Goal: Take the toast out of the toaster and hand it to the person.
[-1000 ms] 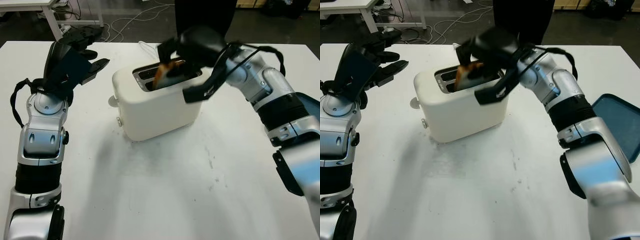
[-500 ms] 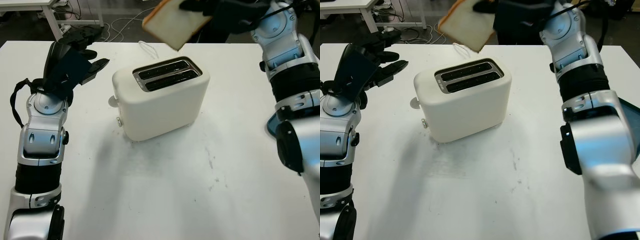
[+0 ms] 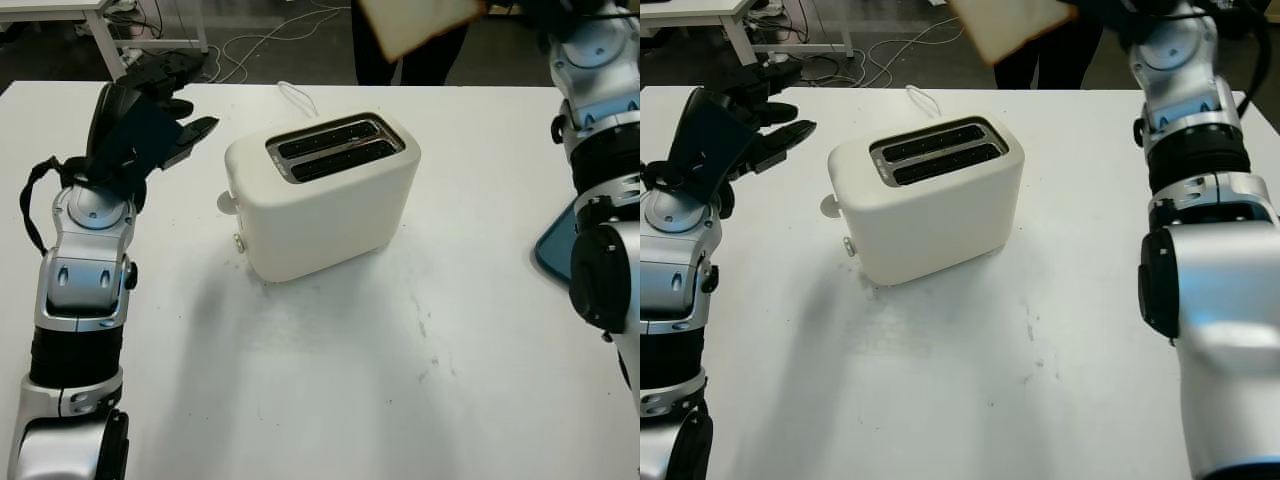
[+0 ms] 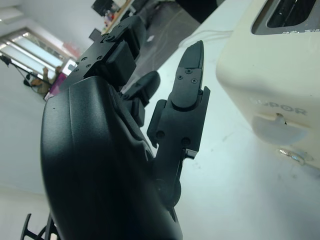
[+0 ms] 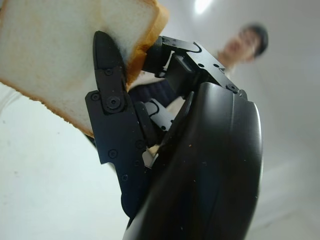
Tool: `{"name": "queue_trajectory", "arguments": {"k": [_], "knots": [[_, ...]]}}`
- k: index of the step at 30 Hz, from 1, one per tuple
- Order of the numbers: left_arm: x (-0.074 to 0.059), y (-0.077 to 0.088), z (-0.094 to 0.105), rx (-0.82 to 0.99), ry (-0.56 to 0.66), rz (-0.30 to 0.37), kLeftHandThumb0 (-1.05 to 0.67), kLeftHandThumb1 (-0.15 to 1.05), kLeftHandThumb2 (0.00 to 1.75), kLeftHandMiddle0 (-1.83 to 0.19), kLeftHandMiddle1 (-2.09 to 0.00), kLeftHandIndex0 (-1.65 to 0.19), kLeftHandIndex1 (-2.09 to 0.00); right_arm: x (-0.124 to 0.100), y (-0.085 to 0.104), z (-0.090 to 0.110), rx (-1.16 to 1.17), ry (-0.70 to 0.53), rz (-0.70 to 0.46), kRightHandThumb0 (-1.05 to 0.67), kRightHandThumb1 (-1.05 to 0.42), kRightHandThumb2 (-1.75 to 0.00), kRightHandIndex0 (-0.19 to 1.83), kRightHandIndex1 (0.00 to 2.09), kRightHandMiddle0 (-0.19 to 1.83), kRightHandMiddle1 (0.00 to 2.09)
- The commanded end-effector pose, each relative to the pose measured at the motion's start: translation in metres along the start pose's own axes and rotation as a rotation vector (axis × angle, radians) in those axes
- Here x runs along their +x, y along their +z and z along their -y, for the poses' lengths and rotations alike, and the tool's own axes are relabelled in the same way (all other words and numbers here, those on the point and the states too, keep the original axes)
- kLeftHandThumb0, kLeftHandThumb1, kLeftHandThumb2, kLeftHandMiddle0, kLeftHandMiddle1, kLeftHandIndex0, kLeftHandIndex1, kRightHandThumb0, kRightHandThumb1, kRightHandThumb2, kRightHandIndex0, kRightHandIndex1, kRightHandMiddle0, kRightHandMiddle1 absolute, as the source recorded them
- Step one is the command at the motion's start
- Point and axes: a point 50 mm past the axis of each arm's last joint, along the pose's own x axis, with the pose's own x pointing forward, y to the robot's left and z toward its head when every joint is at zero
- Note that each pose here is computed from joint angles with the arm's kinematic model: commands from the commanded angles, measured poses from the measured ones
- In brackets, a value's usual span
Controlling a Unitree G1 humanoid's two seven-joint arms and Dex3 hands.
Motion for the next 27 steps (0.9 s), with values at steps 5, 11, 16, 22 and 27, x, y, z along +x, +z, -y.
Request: {"name": "queue_trajectory", "arguments": {"k": [5,11,16,22,27], "knots": [[0.0,0.0,-0.002,0.015,0.01,-0.001,-0.23,0.92,0.16,-0.3,-0.73,-0.56,-0.04,-0.015,-0.04,0.003,0.001,-0.129,-0.216,-0.35,-0.92,-0.44,0.96,1.75,0.66,1.75],[0.0,0.0,-0.001,0.019,0.011,-0.005,-0.25,0.92,0.15,-0.3,-0.73,-0.56,-0.04,-0.024,-0.055,0.001,-0.015,-0.189,-0.276,-0.23,-0.92,-0.44,0.89,1.75,0.57,1.75],[0.0,-0.001,-0.001,0.016,0.01,0.003,-0.25,0.92,0.15,-0.3,-0.74,-0.56,-0.04,-0.028,-0.066,-0.003,-0.006,-0.215,-0.381,-0.2,-0.92,-0.41,0.8,1.75,0.41,1.75],[-0.001,0.0,-0.001,0.024,0.01,-0.002,-0.27,0.92,0.14,-0.3,-0.74,-0.56,-0.04,-0.034,-0.074,-0.011,-0.044,-0.211,-0.394,-0.12,-0.92,-0.4,0.58,1.69,0.44,1.35],[-0.001,0.0,-0.002,0.017,0.013,-0.003,-0.26,0.92,0.14,-0.3,-0.75,-0.56,-0.04,-0.037,-0.081,-0.017,-0.008,-0.16,-0.444,-0.11,-0.92,-0.42,0.73,1.74,0.3,1.74]]}}
